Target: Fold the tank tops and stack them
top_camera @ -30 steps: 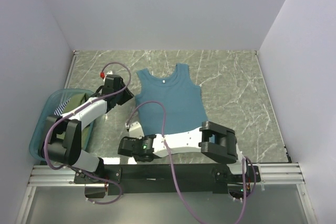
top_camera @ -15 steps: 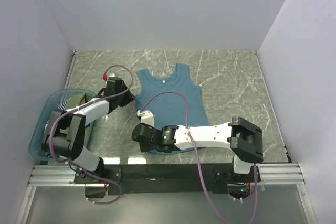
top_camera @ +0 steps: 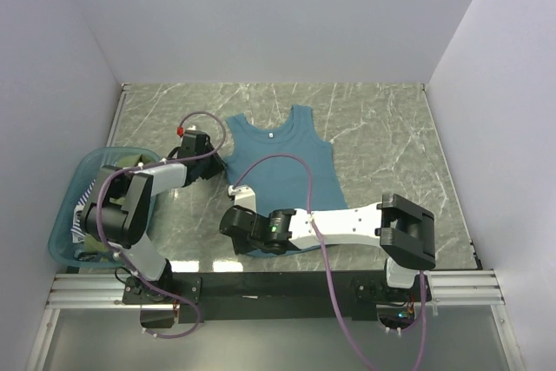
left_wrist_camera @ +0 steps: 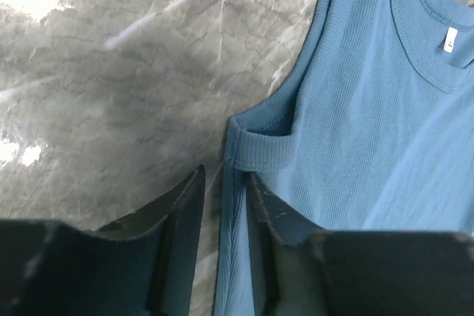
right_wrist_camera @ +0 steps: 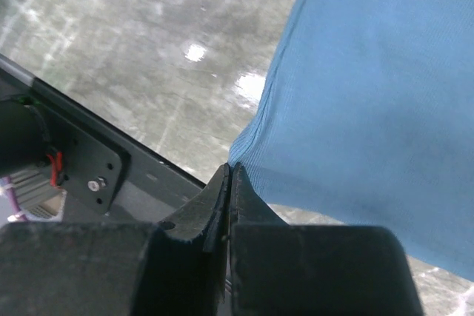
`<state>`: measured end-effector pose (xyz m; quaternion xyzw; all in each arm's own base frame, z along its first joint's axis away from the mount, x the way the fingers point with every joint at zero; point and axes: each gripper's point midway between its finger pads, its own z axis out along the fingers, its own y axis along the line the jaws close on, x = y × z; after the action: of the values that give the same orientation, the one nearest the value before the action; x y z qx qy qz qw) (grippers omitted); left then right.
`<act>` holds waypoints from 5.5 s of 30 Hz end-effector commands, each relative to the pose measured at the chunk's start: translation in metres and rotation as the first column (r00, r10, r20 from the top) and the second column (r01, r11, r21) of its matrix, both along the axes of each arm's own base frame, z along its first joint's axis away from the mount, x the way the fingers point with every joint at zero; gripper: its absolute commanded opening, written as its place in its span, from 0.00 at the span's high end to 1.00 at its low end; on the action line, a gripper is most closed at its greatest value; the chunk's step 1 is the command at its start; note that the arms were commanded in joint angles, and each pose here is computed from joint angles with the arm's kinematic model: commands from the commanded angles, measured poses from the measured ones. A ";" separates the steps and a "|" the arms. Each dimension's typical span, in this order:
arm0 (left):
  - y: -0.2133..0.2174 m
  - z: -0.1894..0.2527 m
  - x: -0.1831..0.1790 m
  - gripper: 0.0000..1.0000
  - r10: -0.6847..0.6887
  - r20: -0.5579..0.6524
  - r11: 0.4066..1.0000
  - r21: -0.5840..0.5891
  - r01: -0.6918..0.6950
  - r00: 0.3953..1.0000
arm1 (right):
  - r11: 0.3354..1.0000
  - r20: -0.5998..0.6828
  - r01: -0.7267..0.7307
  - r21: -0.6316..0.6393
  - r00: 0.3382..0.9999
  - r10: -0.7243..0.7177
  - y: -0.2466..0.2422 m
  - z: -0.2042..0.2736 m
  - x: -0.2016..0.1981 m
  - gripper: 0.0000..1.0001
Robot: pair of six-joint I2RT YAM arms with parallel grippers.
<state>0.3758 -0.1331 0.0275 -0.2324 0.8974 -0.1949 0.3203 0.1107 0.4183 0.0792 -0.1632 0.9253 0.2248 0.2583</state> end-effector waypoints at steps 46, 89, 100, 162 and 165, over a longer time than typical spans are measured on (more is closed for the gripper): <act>-0.068 0.058 0.053 0.99 0.033 0.067 0.976 0.214 -0.047 0.997 | 0.971 -0.018 0.183 0.156 0.983 -0.183 -0.085 0.015 0.020 1.00; -0.174 0.028 0.062 0.80 -0.199 0.034 0.950 0.252 0.185 0.979 | 0.918 -0.061 0.384 0.101 0.923 -0.380 -0.168 -0.046 0.013 0.88; -0.125 0.114 0.094 0.57 -0.041 0.186 0.981 0.194 0.004 0.982 | 0.907 0.058 0.408 0.101 0.908 -0.415 -0.176 0.004 0.023 0.47; -0.066 0.006 0.219 0.90 0.142 0.077 0.985 -0.111 -0.133 0.987 | 0.999 -0.041 0.046 0.027 0.998 -0.045 -0.062 -0.058 -0.003 0.65; -0.063 0.001 0.225 0.90 0.144 0.066 0.986 -0.089 -0.138 0.987 | 0.999 -0.054 0.036 0.029 0.998 -0.035 -0.054 -0.060 -0.003 0.65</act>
<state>0.5942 -0.1991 0.0329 -0.3067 0.8505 -0.2390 0.3542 0.1097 0.3538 0.0219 -0.1318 0.9302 0.2321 0.2521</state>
